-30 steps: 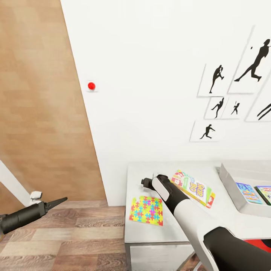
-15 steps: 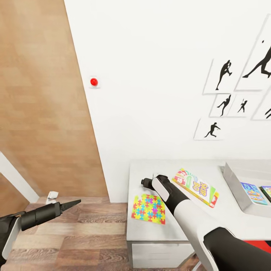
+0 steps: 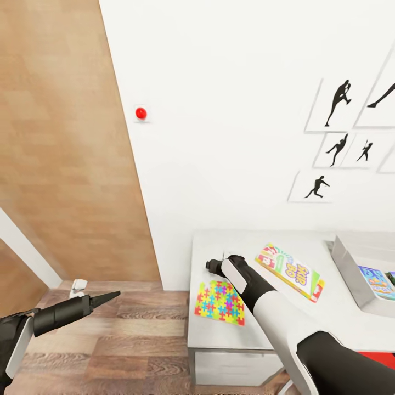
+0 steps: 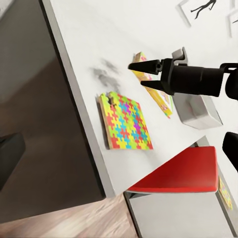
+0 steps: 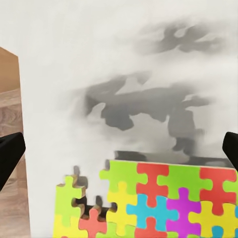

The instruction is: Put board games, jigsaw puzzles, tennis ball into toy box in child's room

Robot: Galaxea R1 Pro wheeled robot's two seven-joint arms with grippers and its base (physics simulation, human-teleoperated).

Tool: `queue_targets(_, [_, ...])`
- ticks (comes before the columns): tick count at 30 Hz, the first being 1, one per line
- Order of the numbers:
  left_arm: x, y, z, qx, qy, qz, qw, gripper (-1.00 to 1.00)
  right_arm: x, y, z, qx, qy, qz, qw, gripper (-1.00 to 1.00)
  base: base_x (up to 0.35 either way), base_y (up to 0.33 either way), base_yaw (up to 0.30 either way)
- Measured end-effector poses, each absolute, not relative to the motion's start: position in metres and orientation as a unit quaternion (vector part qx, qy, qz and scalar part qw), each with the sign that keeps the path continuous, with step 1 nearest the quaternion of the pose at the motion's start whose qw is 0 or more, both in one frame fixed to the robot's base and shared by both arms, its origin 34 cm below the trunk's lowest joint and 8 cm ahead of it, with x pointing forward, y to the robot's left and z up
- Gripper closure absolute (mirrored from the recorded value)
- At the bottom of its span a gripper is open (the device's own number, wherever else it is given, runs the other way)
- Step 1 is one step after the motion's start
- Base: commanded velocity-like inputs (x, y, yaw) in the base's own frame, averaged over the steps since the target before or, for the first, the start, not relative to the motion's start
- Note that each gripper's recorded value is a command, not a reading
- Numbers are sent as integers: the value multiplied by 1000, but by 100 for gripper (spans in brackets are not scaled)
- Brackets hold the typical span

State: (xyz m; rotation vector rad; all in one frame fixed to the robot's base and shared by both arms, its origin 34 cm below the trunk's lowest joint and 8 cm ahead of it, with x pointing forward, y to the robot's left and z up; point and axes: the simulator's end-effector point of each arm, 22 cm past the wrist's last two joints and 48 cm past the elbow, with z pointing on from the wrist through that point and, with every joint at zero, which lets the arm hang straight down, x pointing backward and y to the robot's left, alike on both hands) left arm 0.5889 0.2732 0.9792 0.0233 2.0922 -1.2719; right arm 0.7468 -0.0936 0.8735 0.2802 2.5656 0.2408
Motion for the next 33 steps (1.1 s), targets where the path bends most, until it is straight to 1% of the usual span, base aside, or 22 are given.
queue_targets(21, [588, 273, 963, 2, 809, -487, 328, -100, 743, -96, 852, 100, 957, 81, 259, -100, 0, 0, 70])
queue_targets(33, [589, 272, 959, 3, 810, -489, 325, -100, 746, -116, 841, 107, 958, 70, 256, -100, 0, 0, 70])
